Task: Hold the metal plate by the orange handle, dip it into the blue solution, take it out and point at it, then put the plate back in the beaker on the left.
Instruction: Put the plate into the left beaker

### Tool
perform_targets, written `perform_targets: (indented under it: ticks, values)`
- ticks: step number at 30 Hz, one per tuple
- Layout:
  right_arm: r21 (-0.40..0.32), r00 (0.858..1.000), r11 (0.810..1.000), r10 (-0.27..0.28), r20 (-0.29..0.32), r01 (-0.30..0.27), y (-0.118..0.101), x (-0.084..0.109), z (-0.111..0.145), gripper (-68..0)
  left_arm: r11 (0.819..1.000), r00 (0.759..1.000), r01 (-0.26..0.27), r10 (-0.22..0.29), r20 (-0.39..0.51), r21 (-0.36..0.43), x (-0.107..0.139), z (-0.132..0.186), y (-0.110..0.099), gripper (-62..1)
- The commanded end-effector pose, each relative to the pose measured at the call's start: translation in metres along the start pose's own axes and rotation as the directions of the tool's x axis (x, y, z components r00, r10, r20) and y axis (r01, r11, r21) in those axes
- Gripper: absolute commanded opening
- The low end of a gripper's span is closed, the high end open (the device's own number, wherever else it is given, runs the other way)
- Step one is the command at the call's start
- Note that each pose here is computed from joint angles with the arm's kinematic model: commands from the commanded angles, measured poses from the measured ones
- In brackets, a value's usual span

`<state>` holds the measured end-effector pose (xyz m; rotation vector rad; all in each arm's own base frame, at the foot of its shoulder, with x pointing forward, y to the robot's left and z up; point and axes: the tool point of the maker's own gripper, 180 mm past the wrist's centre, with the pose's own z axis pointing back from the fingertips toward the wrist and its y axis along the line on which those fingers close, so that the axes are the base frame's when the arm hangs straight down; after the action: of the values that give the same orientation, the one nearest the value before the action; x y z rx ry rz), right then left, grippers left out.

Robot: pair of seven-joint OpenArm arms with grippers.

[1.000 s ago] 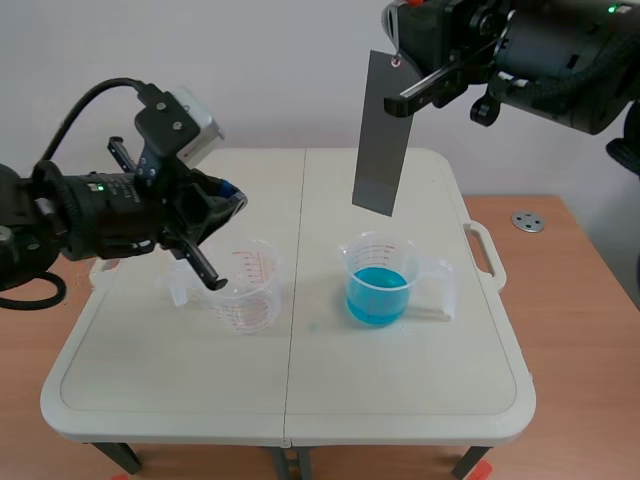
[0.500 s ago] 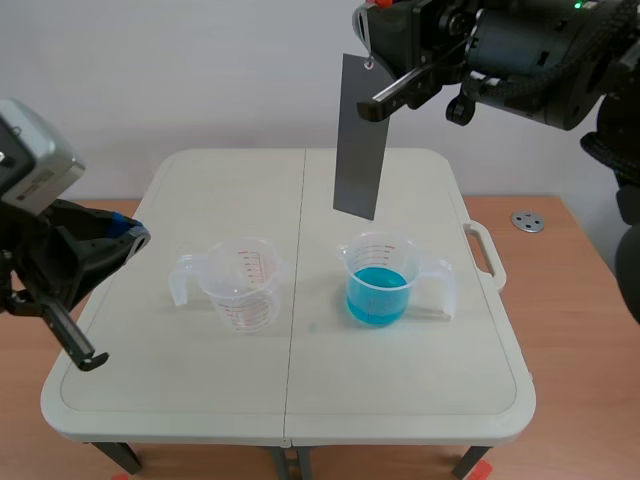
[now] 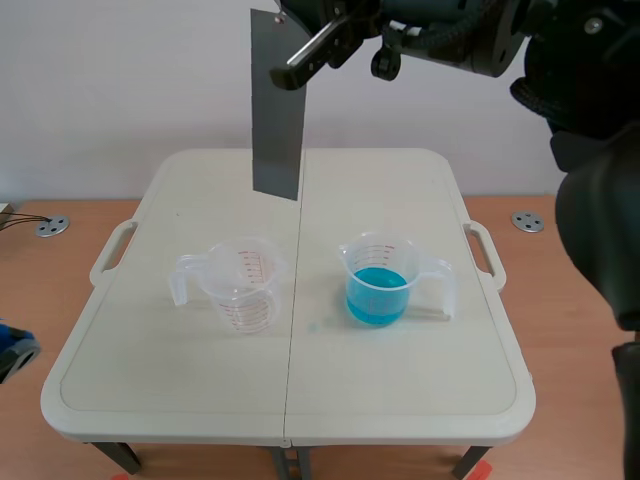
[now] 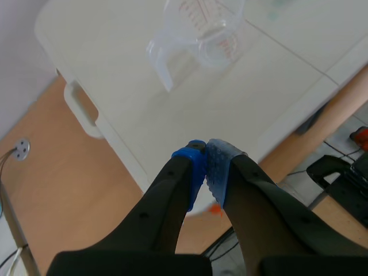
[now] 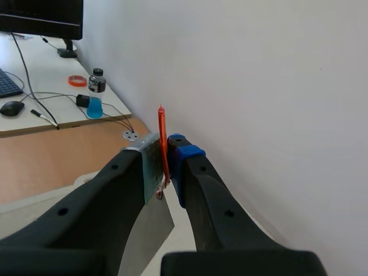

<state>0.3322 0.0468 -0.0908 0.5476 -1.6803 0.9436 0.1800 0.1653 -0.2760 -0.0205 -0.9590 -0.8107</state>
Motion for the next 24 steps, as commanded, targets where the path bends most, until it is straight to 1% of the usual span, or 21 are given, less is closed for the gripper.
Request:
perform_targets:
  ticks: [1, 7, 11, 14, 17, 24]
  values:
    - [-0.003, 0.999, 1.0, 0.006, 0.042, -0.005, -0.006, 0.011, -0.004, -66.2, 1.0, 1.0, -0.01, 0.01, -0.011, -0.007, -0.004, 0.004, -0.003, -59.2]
    - [0.019, 0.997, 0.998, -0.057, 0.046, 0.056, 0.001, 0.004, -0.021, -66.2, 0.998, 0.996, -0.037, 0.034, -0.082, -0.046, -0.027, 0.021, -0.019, -59.2]
    - [0.042, 0.996, 0.996, -0.086, 0.03, 0.085, 0.006, -0.005, -0.032, -66.2, 0.996, 0.992, -0.06, 0.051, -0.118, -0.072, -0.037, 0.027, -0.03, -59.2]
    - [0.054, 0.995, 0.993, -0.101, 0.011, 0.101, 0.01, -0.014, -0.038, -66.2, 0.994, 0.989, -0.075, 0.065, -0.131, -0.074, -0.044, 0.029, -0.032, -59.2]
    - [0.07, 0.992, 0.99, -0.126, 0.013, 0.124, 0.014, -0.02, -0.042, -66.2, 0.994, 0.985, -0.093, 0.082, -0.15, -0.065, -0.053, 0.031, -0.032, -59.2]
    - [0.104, 0.986, 0.98, -0.168, -0.018, 0.169, 0.022, -0.041, -0.053, -66.2, 0.992, 0.981, -0.111, 0.1, -0.164, -0.058, -0.07, 0.033, -0.032, -59.2]
